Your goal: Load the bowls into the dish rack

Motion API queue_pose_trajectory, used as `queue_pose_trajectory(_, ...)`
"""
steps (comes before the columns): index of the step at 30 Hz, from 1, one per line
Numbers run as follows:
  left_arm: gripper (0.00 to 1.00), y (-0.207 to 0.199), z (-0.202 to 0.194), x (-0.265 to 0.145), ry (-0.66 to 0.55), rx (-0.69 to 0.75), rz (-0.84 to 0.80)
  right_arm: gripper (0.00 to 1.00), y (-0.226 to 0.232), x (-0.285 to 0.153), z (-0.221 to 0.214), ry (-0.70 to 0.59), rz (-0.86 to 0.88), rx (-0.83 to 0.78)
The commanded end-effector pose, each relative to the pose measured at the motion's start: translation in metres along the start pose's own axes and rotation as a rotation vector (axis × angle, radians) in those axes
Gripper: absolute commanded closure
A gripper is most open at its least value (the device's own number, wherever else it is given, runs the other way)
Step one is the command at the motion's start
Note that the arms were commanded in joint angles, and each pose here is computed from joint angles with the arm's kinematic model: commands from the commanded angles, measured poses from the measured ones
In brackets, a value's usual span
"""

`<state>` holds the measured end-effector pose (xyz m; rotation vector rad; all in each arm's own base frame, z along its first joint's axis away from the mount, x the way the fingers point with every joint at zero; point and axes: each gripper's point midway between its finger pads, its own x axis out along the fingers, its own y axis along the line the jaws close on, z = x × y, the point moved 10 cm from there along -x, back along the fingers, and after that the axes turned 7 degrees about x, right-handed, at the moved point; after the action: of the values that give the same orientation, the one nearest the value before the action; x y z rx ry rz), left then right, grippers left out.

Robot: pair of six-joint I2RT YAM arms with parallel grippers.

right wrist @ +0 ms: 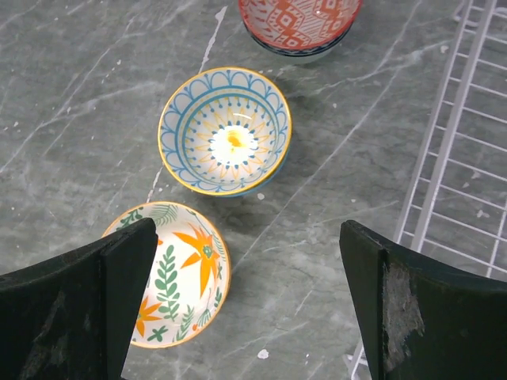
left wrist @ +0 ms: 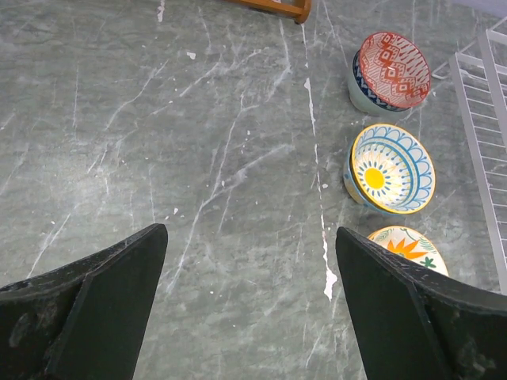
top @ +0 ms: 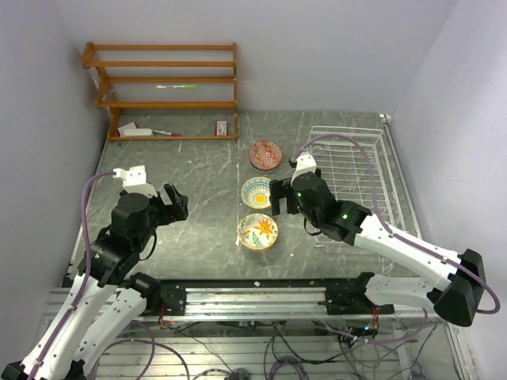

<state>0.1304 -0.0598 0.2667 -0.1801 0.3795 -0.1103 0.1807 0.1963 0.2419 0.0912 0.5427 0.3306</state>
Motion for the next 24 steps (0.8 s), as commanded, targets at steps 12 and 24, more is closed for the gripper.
queue_pose_trajectory(12, 0.02, 0.001, 0.012, -0.014, -0.056, -0.04, -0.01, 0.0, 0.002, -0.031, 0.0, -0.042, 0.265, -0.052)
queue_pose_trajectory(24, 0.02, 0.003, 0.013, -0.019, -0.081, -0.054, -0.002, 0.13, 0.059, -0.023, -0.055, 0.133, 0.397, -0.221)
